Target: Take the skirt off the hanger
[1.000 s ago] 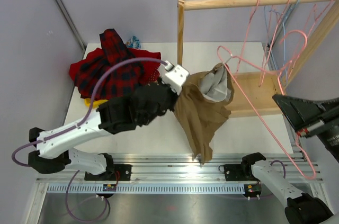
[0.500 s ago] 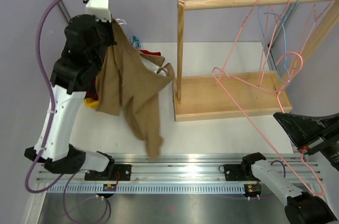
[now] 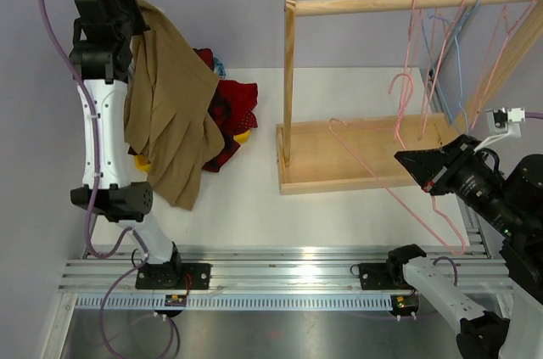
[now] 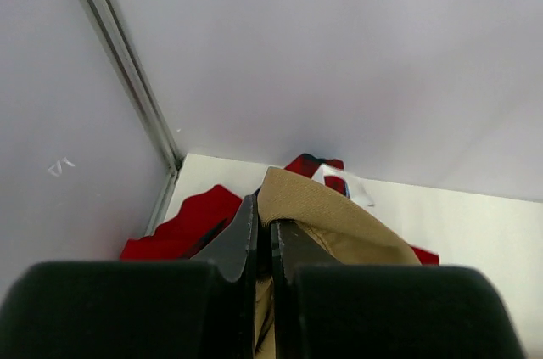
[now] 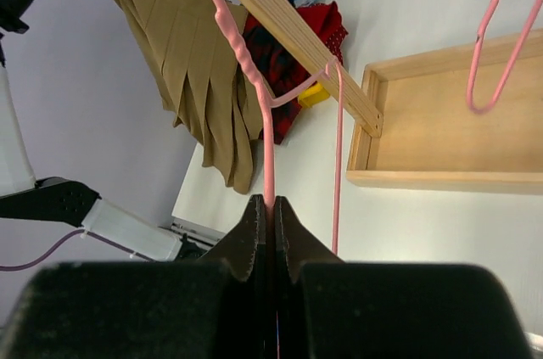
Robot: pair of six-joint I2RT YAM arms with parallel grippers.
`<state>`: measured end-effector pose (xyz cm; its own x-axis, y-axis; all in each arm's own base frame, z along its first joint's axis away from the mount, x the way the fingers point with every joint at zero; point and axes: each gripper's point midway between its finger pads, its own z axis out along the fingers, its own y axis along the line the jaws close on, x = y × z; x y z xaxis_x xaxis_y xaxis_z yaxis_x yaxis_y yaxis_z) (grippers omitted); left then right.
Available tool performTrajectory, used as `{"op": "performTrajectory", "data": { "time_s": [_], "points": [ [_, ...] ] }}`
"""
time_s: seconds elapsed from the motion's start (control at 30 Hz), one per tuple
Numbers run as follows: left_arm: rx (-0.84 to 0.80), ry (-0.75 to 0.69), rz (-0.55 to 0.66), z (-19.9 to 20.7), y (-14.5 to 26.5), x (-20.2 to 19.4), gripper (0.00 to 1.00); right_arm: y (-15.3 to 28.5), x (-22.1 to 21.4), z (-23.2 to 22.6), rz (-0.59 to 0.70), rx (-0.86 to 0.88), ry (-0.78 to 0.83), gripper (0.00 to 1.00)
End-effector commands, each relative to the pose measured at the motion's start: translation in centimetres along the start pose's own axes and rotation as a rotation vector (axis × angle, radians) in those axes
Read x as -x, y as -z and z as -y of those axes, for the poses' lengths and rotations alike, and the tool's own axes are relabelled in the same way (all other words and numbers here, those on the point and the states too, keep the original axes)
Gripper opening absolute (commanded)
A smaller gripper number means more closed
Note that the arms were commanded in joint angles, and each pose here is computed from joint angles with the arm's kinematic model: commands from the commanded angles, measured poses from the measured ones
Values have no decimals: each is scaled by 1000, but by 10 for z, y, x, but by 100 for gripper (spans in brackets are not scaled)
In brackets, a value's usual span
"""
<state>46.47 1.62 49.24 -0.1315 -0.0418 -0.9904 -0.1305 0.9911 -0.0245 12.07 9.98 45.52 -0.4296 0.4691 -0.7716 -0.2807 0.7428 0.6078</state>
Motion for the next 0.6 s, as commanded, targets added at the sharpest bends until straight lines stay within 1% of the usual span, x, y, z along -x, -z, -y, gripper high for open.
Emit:
{"op": "performTrajectory", "data": {
  "time_s": [0.0,0.03,0.07,0.1,0.13,0.17,0.2,0.27,0.3,0.33,0.37,0.47,0.5,0.57],
  "points": [
    [-105,115,109,4,-36,20,0,-20,30,-14,114,69,38,0],
    [-93,118,76,3,-48,5,0,-28,28,-10,107,64,32,0],
    [-83,118,2,3,-71,-33,0,-33,31,-11,115,71,29,0],
    [-75,122,-33,2,-81,-51,0,-37,38,-16,137,93,28,0],
    [-37,127,-51,-4,-91,-65,0,-45,40,-17,133,98,25,0],
    [-20,138,-102,-6,-104,-92,1,-50,43,-20,136,110,26,0],
    [-2,145,-162,-10,-113,-121,4,-53,50,-27,153,140,30,0],
    [31,182,-237,-17,-126,-158,22,-63,60,-34,165,166,38,0],
    [42,191,-273,-20,-128,-174,33,-64,69,-40,194,189,47,0],
    [31,204,-298,-18,-129,-184,58,-70,76,-44,203,197,50,0],
    [46,219,-310,-20,-128,-188,98,-74,81,-47,213,208,57,0],
    [70,234,-295,-23,-109,-179,99,-91,98,-57,233,234,73,0],
    [68,241,-242,-24,-92,-154,99,-95,104,-61,243,245,77,0],
    [76,249,-204,-25,-70,-140,99,-115,111,-62,241,255,78,0]
  ]
}}
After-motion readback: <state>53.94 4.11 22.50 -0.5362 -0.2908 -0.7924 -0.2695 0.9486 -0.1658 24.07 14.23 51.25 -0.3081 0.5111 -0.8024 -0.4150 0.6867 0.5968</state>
